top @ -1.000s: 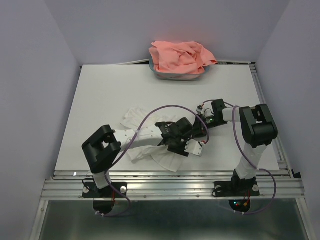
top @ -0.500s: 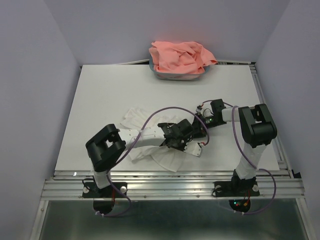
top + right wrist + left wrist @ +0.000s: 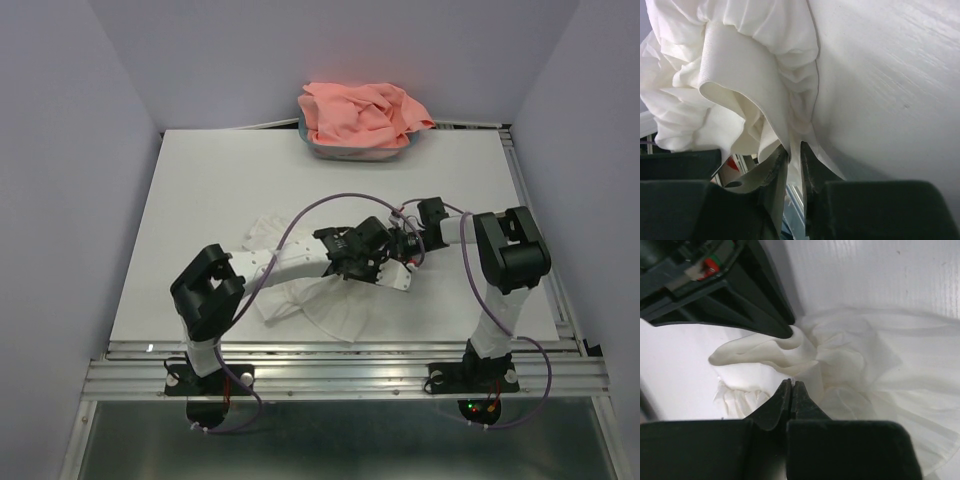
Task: Fold and stack the skirts
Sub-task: Fold the skirt
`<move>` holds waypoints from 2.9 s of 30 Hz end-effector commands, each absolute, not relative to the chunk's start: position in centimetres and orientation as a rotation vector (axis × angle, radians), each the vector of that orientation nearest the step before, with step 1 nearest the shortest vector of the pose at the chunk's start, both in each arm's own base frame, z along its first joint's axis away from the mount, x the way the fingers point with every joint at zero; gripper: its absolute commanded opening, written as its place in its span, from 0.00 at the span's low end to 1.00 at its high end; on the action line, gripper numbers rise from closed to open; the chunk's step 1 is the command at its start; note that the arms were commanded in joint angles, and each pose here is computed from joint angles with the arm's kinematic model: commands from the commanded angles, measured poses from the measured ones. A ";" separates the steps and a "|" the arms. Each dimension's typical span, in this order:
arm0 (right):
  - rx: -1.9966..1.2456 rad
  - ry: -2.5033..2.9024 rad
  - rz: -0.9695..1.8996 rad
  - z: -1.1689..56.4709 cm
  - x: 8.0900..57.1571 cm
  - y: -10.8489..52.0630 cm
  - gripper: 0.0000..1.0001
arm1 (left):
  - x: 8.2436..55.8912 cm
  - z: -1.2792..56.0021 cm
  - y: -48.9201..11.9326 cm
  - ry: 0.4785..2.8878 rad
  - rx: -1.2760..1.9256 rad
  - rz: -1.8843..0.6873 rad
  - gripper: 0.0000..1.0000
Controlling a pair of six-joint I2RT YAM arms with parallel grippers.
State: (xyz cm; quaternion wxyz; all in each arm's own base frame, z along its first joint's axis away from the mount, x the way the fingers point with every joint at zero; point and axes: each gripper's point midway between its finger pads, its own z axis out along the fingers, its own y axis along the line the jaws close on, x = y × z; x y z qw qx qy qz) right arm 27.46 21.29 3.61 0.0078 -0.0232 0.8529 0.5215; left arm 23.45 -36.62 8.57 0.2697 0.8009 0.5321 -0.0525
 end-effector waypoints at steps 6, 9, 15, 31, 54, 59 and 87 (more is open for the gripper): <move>-0.140 2.602 1.668 4.2 27.9 22.4 0.07 | 25.6 14.5 -38.9 1.410 1.957 -0.172 0.00; -0.122 2.587 1.700 4.8 27.7 22.6 0.04 | 26.4 14.6 -39.5 1.407 1.919 -0.163 0.00; -0.113 2.572 1.738 5.1 27.4 22.7 0.02 | 26.5 13.4 -41.2 1.430 1.888 -0.228 0.00; -0.159 2.554 1.717 5.0 26.5 22.5 0.01 | 25.3 20.3 -36.6 1.658 1.608 -0.622 0.56; -0.418 2.572 1.390 6.6 24.0 21.8 0.38 | 38.0 4.5 -25.5 2.333 1.162 -0.520 0.32; -0.391 2.419 1.329 12.8 27.7 17.0 0.50 | 43.1 4.9 -28.7 2.256 1.174 -0.526 0.32; -0.632 2.444 1.274 6.8 37.1 30.4 0.51 | 22.2 11.1 -21.0 1.862 1.678 -0.303 0.77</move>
